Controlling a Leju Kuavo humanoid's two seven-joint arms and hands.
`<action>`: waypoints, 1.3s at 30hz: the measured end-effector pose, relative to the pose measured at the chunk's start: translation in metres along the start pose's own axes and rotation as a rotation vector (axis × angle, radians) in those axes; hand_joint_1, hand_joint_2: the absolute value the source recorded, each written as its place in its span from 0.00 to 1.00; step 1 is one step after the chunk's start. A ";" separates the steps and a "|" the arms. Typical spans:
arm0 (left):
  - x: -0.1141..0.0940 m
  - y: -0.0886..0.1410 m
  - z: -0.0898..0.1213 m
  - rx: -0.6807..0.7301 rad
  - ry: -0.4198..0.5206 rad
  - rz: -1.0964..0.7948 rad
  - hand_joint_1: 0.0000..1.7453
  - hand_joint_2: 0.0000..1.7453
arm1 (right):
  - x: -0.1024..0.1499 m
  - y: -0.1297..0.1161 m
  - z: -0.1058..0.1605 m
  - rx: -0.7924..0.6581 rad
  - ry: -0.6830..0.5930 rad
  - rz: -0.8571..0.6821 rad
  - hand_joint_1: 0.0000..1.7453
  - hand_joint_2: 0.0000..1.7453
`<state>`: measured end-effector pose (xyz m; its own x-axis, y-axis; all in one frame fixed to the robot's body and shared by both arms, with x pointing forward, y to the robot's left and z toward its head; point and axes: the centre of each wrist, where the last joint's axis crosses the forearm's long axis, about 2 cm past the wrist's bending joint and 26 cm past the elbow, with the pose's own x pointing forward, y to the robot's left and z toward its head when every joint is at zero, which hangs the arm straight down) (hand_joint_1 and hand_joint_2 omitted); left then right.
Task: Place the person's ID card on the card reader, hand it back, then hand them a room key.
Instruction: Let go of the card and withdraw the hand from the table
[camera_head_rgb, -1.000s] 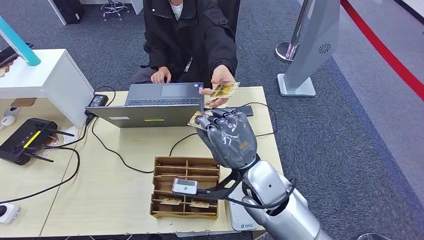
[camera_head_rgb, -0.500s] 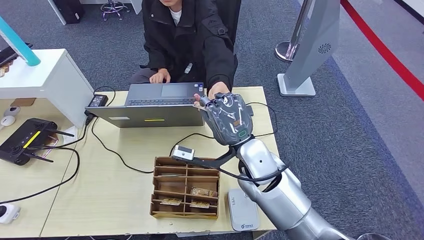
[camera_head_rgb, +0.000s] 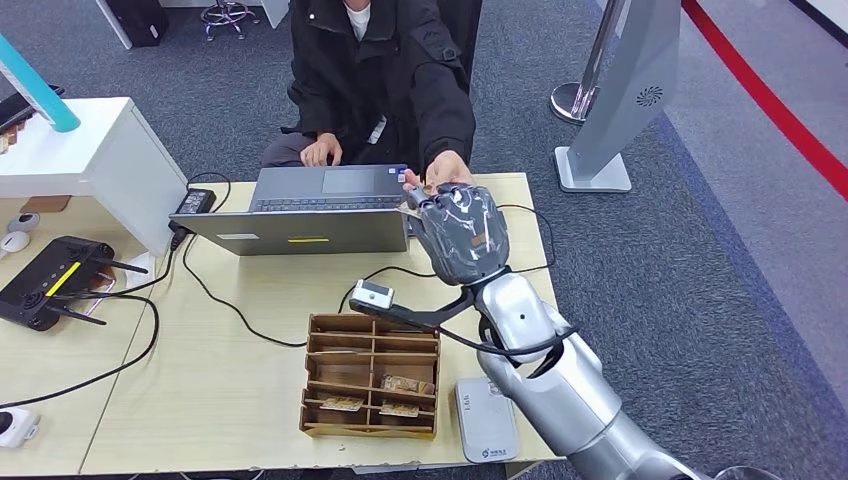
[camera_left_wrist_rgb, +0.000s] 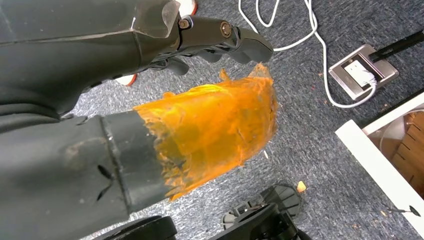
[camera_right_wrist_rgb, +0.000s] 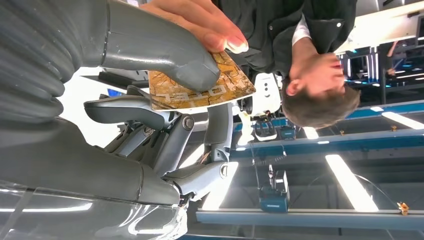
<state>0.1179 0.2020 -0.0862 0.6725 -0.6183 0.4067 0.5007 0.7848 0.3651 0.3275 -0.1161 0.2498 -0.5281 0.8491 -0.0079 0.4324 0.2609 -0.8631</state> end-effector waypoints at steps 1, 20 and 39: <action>0.000 0.000 0.000 0.000 0.001 0.002 0.00 0.00 | 0.000 0.000 0.000 0.004 0.005 0.003 0.12 1.00; -0.006 -0.002 0.001 0.012 0.026 0.052 0.00 0.00 | 0.013 -0.010 0.012 -0.041 0.039 -0.022 0.00 0.00; -0.029 -0.009 0.008 0.041 0.050 0.118 0.00 0.00 | 0.028 -0.047 0.081 -0.323 0.002 -0.558 0.00 0.00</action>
<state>0.0898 0.2129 -0.0943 0.7519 -0.5185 0.4072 0.3950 0.8488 0.3515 0.2329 -0.1416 0.2487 -0.7357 0.5467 0.3999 0.2915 0.7885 -0.5416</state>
